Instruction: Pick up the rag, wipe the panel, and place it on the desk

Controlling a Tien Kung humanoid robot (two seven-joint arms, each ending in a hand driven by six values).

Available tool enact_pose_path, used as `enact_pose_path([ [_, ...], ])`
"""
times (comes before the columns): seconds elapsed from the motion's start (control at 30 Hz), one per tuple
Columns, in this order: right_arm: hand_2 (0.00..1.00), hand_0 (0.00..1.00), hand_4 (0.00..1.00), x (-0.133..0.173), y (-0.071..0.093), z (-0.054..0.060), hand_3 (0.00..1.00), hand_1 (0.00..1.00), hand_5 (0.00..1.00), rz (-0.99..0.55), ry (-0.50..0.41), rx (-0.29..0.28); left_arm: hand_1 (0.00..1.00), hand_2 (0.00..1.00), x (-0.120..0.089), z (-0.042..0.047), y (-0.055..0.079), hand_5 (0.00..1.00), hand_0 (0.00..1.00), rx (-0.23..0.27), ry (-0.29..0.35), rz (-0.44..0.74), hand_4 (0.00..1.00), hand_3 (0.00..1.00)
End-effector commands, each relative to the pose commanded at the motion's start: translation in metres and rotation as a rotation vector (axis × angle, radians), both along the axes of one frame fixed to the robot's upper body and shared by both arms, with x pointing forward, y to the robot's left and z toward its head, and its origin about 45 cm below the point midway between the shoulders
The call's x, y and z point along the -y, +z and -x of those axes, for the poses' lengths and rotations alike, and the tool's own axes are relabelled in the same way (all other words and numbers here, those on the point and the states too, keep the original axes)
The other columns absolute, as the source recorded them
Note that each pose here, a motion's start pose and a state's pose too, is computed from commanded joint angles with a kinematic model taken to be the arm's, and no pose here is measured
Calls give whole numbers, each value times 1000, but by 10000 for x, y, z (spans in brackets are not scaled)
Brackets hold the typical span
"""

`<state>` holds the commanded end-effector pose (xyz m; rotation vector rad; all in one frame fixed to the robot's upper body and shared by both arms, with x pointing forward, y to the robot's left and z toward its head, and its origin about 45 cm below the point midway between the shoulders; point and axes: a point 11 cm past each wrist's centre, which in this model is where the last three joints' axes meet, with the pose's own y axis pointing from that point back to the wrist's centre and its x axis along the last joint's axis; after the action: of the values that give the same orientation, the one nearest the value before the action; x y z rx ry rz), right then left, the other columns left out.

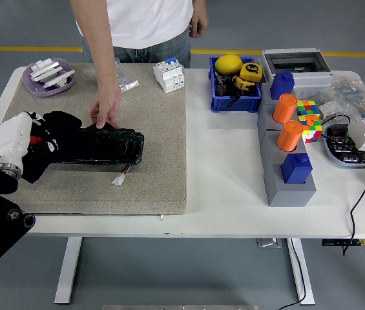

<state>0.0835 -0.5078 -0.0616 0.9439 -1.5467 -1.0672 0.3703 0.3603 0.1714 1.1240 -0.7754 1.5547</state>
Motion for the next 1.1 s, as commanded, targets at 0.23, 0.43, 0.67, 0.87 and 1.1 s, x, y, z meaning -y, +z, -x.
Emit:
enact_pose_path([
  [0.23,693,708,998,9,6,-6,635,691,537,2,4,-3,153,454,257,-11,-1,2,288,-4,-60,16,265,442],
  [0.43,694,708,998,13,10,-13,636,690,539,3,5,-2,156,460,483,-5,-10,2,290,-10,-114,25,284,452],
  [0.67,694,708,998,31,19,-7,636,690,539,6,4,-6,156,459,689,22,-9,2,290,-12,-173,27,279,451],
  [0.87,694,708,998,42,26,-12,635,690,540,9,6,-9,158,462,914,75,-56,2,292,-28,-232,30,304,455],
  [1.1,694,708,998,59,38,-24,636,690,540,13,6,-11,159,463,1136,132,-75,2,292,-42,-298,27,309,455],
])
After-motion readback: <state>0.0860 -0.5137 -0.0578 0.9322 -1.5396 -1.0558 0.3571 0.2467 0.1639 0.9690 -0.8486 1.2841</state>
